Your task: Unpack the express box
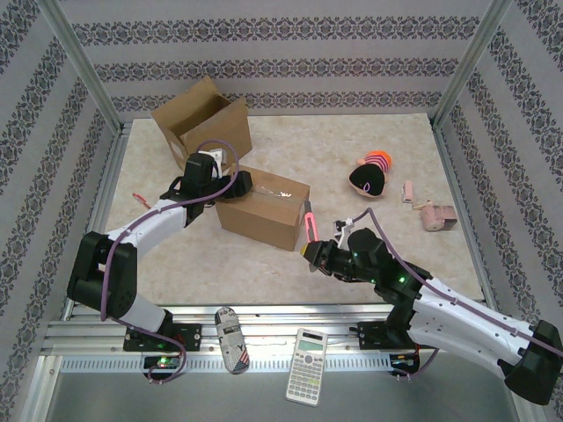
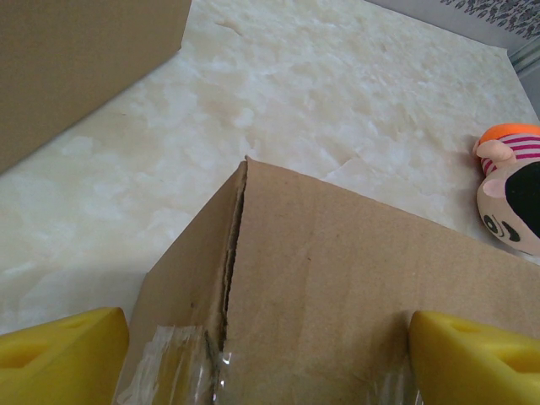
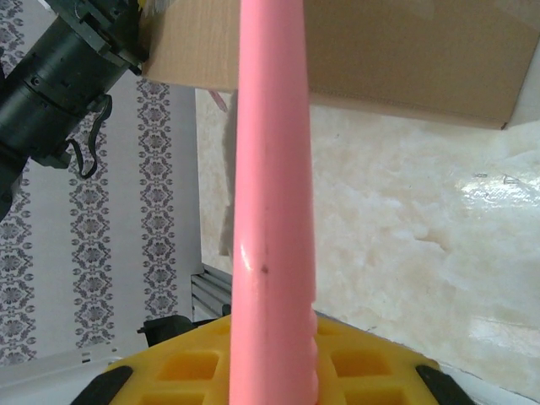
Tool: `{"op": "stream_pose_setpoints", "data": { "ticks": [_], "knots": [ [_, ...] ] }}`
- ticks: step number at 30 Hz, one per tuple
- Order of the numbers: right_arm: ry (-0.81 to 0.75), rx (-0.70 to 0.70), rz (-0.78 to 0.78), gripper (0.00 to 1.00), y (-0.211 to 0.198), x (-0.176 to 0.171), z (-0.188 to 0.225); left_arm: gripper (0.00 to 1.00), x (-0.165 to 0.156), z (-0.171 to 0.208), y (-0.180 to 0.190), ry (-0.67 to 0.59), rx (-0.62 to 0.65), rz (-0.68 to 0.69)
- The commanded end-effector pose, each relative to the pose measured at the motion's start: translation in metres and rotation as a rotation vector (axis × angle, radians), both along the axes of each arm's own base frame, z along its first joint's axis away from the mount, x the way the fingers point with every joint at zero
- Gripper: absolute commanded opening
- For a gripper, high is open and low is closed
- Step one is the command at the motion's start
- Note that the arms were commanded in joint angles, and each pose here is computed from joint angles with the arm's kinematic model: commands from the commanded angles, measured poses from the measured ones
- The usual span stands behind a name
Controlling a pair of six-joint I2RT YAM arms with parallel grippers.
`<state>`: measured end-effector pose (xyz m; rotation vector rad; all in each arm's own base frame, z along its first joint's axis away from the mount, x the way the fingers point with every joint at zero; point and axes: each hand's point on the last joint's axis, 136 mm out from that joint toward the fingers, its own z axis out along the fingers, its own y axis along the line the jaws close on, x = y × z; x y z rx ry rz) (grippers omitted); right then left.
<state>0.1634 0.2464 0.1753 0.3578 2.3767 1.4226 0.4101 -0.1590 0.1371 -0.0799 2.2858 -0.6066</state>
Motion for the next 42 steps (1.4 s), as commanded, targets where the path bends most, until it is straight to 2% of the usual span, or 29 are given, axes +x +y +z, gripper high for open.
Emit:
{"op": "stream_pose_setpoints", "data": {
  "ticks": [1, 42],
  "knots": [
    [0.028, 0.04, 0.147, 0.0, 0.018, -0.026, 0.0, 0.86, -0.087, -0.137, 0.027, 0.487, 0.201, 0.012],
    [-0.006, 0.073, 0.303, 0.0, 0.051, -0.056, 0.012, 0.86, -0.088, -0.14, 0.028, 0.497, 0.206, 0.014]
  ]
}}
